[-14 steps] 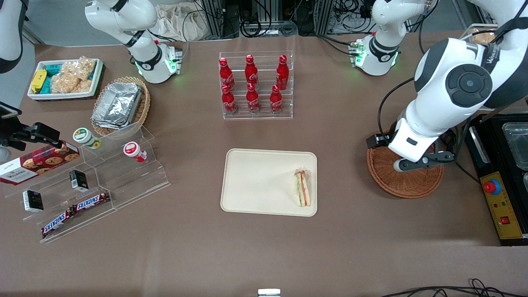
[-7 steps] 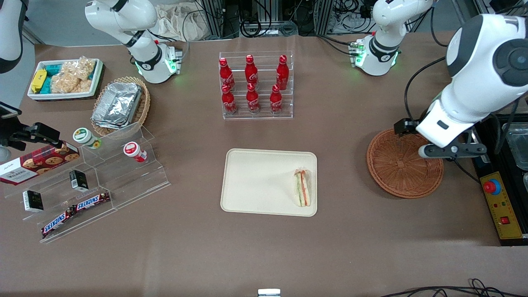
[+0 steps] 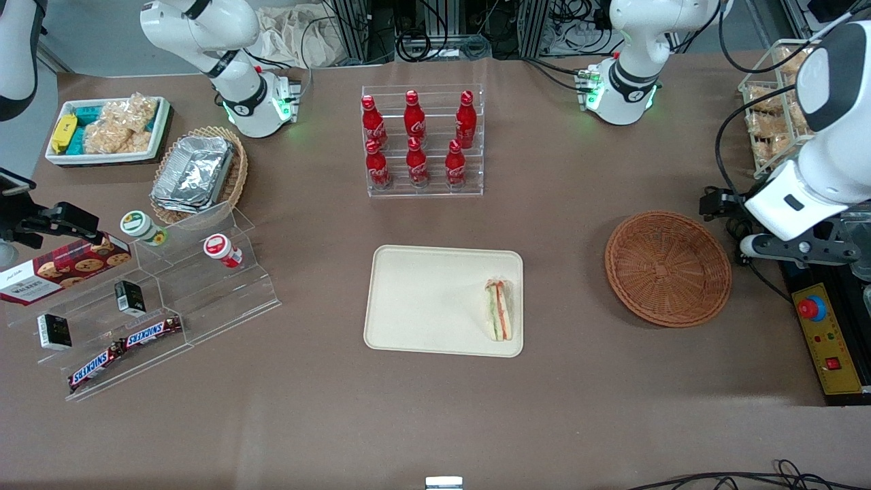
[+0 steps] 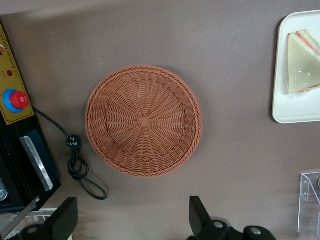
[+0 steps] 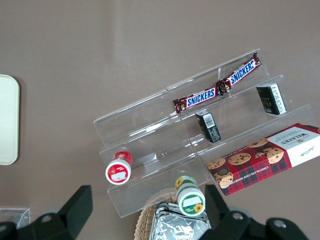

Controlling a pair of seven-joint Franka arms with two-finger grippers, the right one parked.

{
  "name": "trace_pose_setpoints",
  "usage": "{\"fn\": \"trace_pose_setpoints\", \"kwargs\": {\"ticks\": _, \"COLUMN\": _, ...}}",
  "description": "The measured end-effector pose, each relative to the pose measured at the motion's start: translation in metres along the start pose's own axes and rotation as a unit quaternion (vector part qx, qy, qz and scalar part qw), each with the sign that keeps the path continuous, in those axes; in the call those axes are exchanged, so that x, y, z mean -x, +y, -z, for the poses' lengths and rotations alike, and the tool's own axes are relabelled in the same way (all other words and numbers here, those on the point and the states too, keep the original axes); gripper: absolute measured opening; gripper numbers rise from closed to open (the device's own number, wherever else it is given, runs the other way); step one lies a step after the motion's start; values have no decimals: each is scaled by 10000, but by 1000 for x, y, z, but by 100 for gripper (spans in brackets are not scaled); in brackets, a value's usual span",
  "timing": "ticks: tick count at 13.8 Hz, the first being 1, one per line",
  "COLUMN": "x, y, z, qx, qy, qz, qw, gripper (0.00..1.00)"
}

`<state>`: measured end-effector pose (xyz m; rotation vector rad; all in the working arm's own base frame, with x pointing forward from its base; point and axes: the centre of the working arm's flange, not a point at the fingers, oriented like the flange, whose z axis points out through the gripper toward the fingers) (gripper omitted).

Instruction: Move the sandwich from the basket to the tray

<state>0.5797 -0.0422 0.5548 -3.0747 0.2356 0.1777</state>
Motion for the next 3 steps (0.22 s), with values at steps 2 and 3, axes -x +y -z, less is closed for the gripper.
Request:
{"fn": "trace_pose_setpoints", "kwargs": {"ticks": 2, "x": -8, "y": -2, "z": 4, "qx": 27, "qy": -88, "qz": -1, "qw": 10000, "gripper": 100}}
{"fn": "trace_pose_setpoints", "kwargs": {"ticks": 3, "x": -13, "y": -2, "z": 4, "qx": 39, "qy": -107, "qz": -7, "qw": 9999, "gripper": 100}}
